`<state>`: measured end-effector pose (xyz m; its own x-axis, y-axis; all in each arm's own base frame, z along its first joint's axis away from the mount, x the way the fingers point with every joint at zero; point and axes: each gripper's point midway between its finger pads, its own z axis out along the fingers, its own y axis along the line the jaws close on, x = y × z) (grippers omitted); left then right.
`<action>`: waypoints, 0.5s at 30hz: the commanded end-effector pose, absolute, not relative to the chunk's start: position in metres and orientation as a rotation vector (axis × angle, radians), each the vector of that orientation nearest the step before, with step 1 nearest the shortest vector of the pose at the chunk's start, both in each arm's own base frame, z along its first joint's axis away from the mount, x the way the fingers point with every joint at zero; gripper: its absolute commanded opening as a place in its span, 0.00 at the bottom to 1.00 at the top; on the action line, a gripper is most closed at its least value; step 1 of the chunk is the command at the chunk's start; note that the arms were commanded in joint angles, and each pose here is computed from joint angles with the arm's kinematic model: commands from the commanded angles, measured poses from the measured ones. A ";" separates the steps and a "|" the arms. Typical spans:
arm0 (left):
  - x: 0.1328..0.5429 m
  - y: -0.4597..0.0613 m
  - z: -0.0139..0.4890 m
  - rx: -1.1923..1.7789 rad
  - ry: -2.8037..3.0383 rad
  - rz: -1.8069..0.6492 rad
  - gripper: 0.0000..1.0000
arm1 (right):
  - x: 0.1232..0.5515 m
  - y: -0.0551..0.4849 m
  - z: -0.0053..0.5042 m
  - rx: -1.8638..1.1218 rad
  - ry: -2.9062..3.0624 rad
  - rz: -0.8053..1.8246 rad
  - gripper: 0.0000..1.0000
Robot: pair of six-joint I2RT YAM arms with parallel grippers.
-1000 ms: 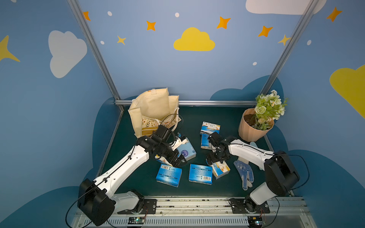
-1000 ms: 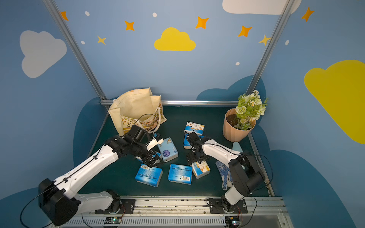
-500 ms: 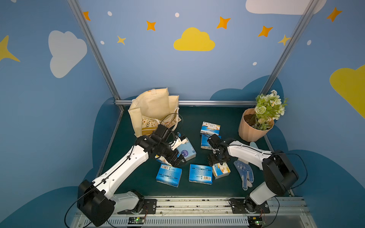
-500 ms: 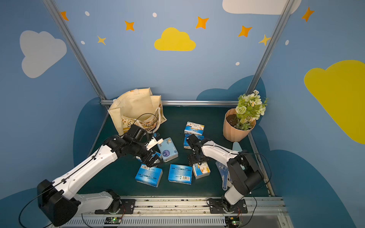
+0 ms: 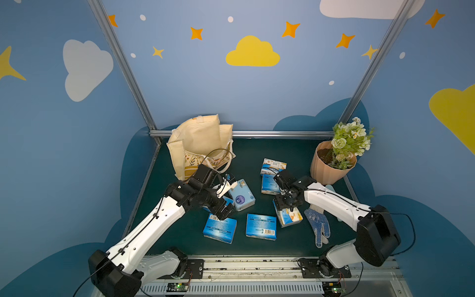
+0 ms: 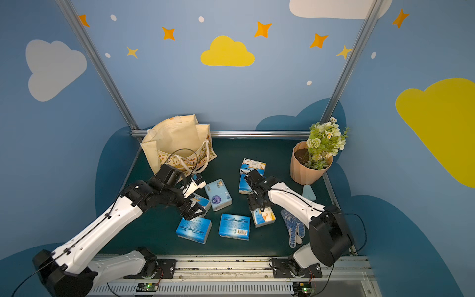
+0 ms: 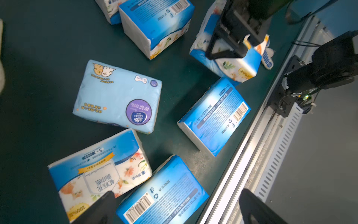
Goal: Put tissues into the canvas bag
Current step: Pick up the pack of facial tissues from the center of the board.
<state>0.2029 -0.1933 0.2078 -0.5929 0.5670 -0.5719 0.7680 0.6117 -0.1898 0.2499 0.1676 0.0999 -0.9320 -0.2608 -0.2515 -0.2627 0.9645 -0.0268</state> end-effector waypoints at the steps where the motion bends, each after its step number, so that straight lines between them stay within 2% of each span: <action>1: 0.207 -0.166 0.203 0.968 2.416 -0.460 1.00 | 0.257 0.174 0.154 -0.387 2.788 0.079 0.66; 10: 0.226 -0.145 0.253 0.716 2.340 -0.515 1.00 | 0.294 0.229 0.277 -0.504 2.519 0.375 0.67; 15: 0.235 -0.133 0.256 0.596 2.340 -0.549 1.00 | 0.321 0.270 0.327 -0.580 2.368 0.500 0.67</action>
